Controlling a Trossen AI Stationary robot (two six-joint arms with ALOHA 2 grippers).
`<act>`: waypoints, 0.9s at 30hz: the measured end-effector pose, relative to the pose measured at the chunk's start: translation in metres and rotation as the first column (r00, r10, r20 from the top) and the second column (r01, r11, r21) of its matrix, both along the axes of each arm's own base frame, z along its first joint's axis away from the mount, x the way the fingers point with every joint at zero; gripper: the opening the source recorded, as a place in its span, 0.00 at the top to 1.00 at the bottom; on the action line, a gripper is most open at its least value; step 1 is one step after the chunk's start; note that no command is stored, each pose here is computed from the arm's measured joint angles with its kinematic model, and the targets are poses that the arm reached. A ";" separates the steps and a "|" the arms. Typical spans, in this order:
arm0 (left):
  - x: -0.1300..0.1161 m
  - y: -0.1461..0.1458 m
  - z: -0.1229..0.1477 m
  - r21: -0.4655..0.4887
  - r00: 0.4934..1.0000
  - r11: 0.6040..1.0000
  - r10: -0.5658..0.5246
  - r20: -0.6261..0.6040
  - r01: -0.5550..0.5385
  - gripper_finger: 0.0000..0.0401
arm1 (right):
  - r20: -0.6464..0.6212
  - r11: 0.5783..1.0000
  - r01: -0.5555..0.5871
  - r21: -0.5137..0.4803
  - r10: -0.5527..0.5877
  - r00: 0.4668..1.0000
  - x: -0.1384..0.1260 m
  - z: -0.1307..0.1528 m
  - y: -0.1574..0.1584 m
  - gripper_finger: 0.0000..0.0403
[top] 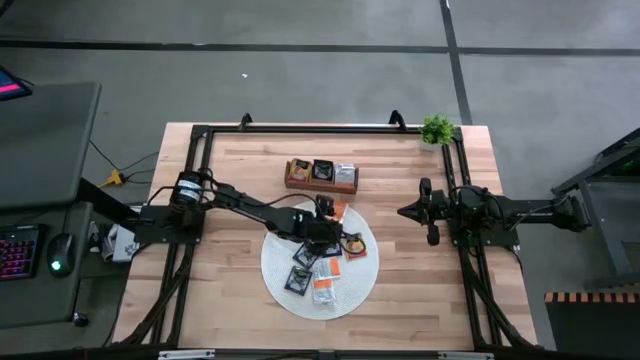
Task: Pick & Place Tea
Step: Put the white tea bag into the right section of the wooden organizer
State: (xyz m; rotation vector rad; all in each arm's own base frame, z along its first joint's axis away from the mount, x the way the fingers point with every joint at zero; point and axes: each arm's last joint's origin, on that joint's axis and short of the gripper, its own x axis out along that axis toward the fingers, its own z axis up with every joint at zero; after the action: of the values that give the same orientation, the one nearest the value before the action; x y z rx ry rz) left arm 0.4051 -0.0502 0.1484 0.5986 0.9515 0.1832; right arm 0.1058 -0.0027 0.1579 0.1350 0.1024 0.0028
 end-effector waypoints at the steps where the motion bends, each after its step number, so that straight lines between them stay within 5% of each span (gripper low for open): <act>1: 0.001 0.000 0.000 -0.002 1.000 1.000 0.000 0.013 0.000 0.35 | 0.000 1.000 0.000 0.000 0.000 1.000 0.000 0.000 0.000 0.97; 27: 0.009 0.017 -0.014 0.145 0.995 0.985 0.090 0.034 -0.094 0.35 | -0.007 1.000 0.000 0.000 0.000 1.000 0.000 -0.001 0.000 0.97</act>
State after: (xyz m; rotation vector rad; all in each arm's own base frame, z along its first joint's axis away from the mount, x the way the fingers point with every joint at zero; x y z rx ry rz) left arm 0.4145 -0.0333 0.1348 0.6862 0.9452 0.3457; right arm 0.1061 -0.0027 0.1573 0.1352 0.1092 0.0022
